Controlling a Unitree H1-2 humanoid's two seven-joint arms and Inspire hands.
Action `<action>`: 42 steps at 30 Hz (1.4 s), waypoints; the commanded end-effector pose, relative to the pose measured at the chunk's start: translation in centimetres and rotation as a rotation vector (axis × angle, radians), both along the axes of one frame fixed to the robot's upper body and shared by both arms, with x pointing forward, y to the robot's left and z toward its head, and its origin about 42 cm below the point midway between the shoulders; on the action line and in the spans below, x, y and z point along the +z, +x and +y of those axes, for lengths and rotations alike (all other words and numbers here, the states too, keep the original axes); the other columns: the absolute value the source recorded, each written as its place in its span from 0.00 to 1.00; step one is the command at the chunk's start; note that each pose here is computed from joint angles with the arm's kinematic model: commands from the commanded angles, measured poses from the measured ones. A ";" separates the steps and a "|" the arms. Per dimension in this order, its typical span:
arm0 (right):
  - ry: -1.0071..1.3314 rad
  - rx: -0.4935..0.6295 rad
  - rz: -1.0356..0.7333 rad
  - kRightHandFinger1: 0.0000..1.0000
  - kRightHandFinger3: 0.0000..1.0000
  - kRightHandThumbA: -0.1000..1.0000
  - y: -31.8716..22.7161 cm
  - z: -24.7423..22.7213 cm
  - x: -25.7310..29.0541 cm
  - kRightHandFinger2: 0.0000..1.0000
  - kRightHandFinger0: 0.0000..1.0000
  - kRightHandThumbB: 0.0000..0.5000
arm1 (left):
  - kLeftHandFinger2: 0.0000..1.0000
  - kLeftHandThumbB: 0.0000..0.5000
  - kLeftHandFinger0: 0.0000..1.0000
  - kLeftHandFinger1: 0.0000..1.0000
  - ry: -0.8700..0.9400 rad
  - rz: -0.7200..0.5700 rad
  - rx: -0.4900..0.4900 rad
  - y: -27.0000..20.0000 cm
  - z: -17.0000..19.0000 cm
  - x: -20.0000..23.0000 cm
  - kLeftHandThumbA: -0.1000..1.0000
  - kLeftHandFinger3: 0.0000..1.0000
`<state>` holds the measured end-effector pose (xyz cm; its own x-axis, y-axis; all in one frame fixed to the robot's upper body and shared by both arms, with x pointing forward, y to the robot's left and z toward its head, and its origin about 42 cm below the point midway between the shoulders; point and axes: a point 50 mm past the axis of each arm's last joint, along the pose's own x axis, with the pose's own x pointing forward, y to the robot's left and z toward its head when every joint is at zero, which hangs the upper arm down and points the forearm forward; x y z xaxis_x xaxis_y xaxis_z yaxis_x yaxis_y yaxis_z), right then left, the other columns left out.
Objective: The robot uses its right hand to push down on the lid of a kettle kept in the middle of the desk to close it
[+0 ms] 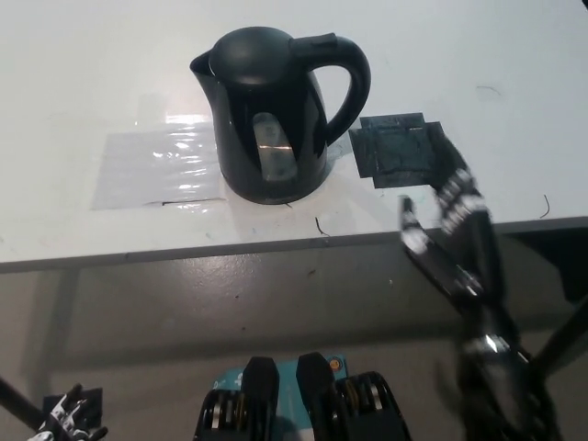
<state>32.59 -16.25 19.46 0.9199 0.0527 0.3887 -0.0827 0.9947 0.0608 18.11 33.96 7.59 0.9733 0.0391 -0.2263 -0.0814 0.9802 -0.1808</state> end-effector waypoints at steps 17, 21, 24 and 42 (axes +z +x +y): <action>-0.134 -0.161 0.096 1.00 1.00 0.21 1.8 -4.3 -6.2 1.00 1.00 0.00 | 1.00 0.47 1.00 1.00 0.012 -0.071 0.037 1.0 1.7 1.7 0.25 1.00; -0.125 -0.200 0.159 1.00 1.00 0.19 3.3 -5.2 -8.4 1.00 1.00 0.00 | 1.00 0.49 1.00 1.00 0.022 -0.079 0.034 1.5 1.7 1.8 0.27 1.00; -0.154 -0.226 0.206 1.00 1.00 0.21 3.9 -5.8 -9.7 1.00 1.00 0.00 | 1.00 0.51 1.00 1.00 0.023 -0.077 0.035 1.4 1.7 1.7 0.29 1.00; -0.202 -0.294 0.297 1.00 1.00 0.27 4.8 -7.3 -12.4 1.00 1.00 0.00 | 1.00 0.51 1.00 1.00 0.026 -0.088 0.024 1.4 1.8 1.7 0.31 1.00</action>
